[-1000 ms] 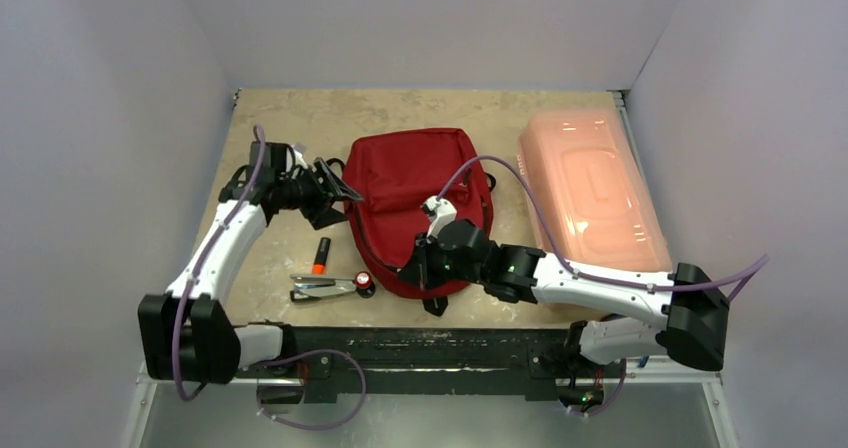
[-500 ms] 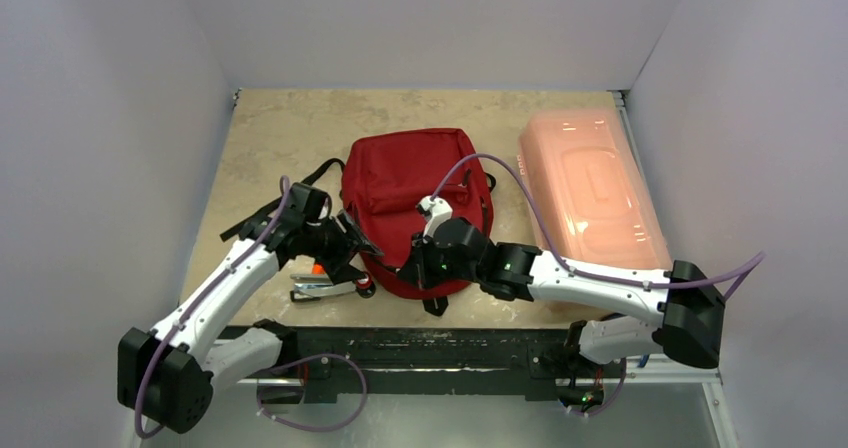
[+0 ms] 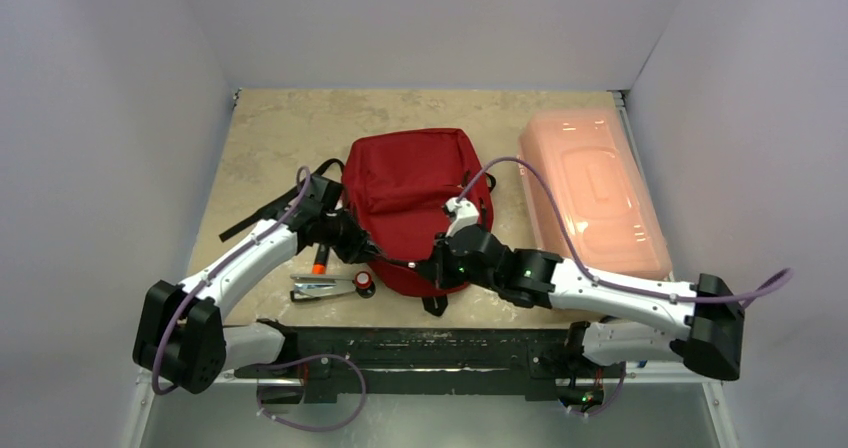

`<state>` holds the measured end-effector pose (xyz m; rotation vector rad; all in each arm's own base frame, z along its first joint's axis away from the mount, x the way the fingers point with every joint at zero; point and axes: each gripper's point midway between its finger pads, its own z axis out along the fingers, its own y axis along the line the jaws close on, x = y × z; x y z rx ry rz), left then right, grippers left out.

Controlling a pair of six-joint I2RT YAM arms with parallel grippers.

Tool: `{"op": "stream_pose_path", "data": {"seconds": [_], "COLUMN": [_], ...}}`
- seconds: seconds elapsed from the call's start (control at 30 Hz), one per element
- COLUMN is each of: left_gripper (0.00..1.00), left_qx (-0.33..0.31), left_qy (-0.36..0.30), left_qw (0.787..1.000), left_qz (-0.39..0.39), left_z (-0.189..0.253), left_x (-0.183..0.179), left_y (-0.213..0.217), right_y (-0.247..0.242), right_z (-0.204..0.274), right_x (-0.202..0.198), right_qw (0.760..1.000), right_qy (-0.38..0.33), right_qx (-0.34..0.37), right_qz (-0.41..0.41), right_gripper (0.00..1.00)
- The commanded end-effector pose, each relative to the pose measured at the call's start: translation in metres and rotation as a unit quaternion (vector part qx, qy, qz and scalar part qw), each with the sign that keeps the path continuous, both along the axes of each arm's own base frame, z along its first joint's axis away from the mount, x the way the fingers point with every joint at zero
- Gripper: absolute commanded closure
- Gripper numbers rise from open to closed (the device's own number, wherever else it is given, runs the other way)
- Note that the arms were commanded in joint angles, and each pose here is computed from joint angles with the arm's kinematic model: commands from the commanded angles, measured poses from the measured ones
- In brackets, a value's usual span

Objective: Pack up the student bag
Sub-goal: Zip the student bag at the center of the board.

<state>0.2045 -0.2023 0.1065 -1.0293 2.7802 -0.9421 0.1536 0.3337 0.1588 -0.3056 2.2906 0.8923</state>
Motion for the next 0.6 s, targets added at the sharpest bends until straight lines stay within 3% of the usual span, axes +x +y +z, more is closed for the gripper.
{"op": "stream_pose_path", "data": {"seconds": [0.0,0.2,0.4,0.57], "left_gripper": [1.00,1.00,1.00,1.00], "left_qx": [-0.006,-0.050,-0.045,-0.043], "left_qy": [-0.054,-0.087,-0.135,-0.177], "left_qw": [0.998,0.995,0.989,0.983], "left_qz": [-0.003,-0.012,-0.041,-0.035], "left_z": [0.019,0.029,0.042,0.056], "left_x": [0.025,0.038,0.035,0.035], "left_y": [0.006,0.027,0.042,0.057], "right_y": [-0.054,-0.117,-0.159,-0.192], "right_z": [-0.004,-0.023,-0.030,-0.047], "right_x": [0.001,-0.002,0.028,0.044], "right_qw": [0.996,0.983,0.962,0.936], "right_qy": [0.004,0.015,0.022,0.029], "right_qx": [-0.016,-0.034,-0.071,-0.154], "right_qz": [-0.091,-0.180,-0.261,-0.316], "right_gripper": [1.00,1.00,1.00,1.00]}}
